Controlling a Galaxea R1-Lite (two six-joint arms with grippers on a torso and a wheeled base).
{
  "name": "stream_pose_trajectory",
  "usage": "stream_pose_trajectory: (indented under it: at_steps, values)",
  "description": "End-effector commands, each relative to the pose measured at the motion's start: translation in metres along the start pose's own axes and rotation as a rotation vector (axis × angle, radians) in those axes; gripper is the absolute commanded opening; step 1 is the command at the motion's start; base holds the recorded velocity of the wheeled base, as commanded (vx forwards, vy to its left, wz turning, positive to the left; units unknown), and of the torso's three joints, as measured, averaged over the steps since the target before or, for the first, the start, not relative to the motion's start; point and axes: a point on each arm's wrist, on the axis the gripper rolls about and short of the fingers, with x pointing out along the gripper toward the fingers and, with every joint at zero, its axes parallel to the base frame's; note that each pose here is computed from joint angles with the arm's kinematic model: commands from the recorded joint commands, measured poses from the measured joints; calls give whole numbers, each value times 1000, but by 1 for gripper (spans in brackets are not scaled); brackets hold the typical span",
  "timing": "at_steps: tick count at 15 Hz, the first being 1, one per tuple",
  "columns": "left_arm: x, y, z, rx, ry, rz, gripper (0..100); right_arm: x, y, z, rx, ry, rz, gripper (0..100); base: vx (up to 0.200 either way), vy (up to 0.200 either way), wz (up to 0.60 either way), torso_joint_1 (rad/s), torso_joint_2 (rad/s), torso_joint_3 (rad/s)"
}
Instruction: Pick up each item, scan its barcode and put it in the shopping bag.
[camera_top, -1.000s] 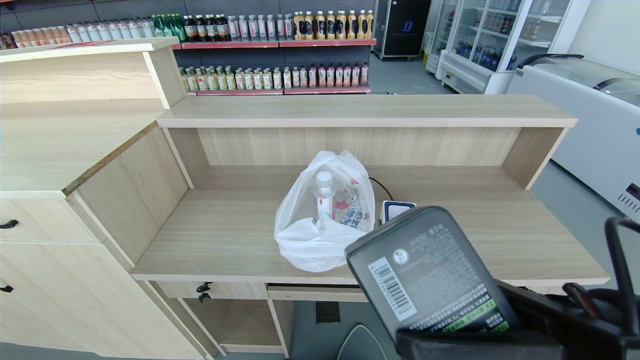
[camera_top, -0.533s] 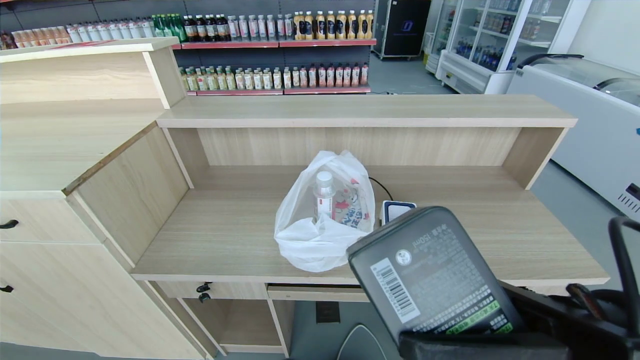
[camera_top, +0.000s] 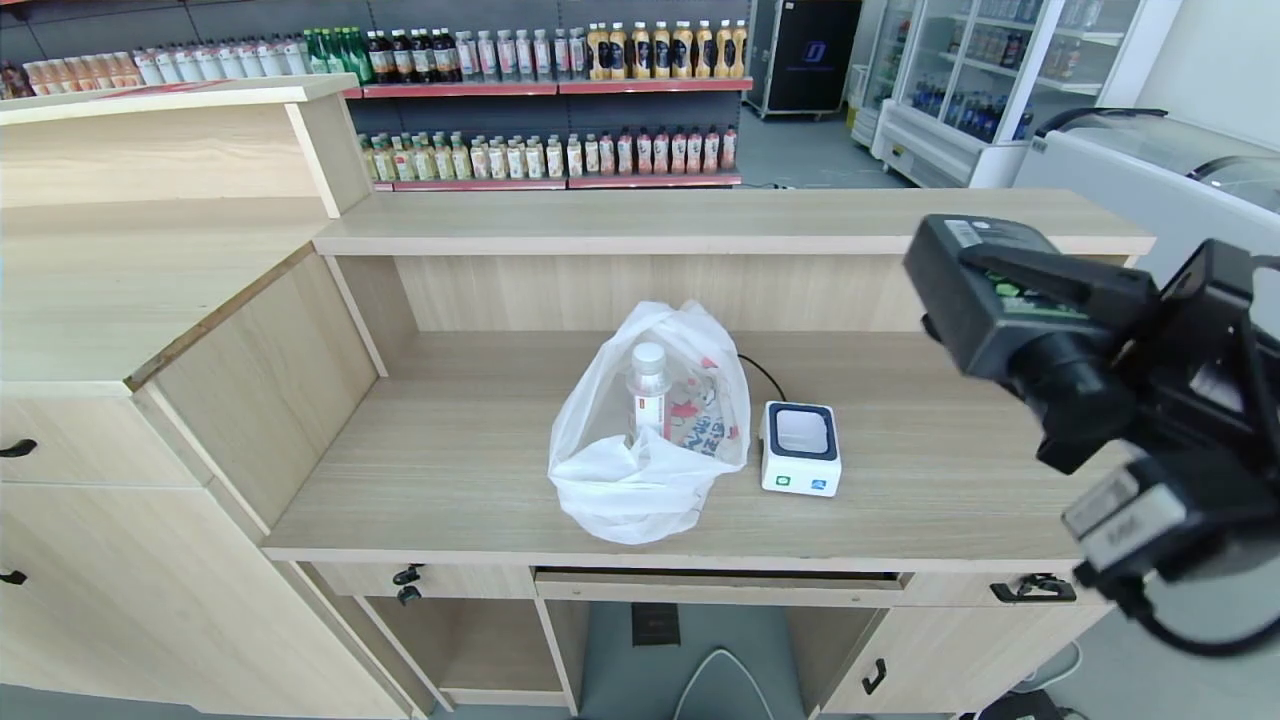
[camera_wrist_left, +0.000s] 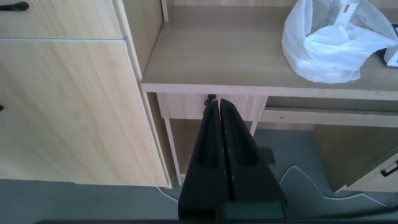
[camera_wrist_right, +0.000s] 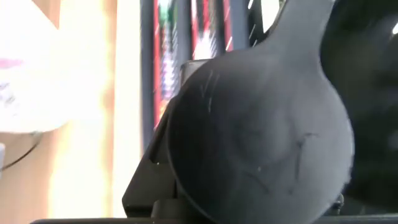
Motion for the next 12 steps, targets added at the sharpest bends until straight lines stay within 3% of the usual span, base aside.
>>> stream_pose_trajectory:
  at_steps: [1,2,3,5,8,10,12]
  values:
    - [0,0,0,0,0,0,0,-43,16,-58,388,529,18,0,0,0,0,0,0,0]
    - [0,0,0,0,0,0,0,-52,24,-64,479,632,29,0,0,0,0,0,0,0]
    - [0,0,0,0,0,0,0,-69,29,-78,642,875,-16,0,0,0,0,0,0,0]
    - [0,0,0,0,0,0,0,-77,46,-84,979,1096,-99,0,0,0,0,0,0,0]
    - [0,0,0,0,0,0,0,-85,54,-85,1122,1191,-138,0,0,0,0,0,0,0]
    - [0,0,0,0,0,0,0,-83,57,-87,1180,1195,-165,0,0,0,0,0,0,0]
    - [0,0,0,0,0,0,0,-80,56,-83,1234,1167,-184,0,0,0,600,2,0,-2]
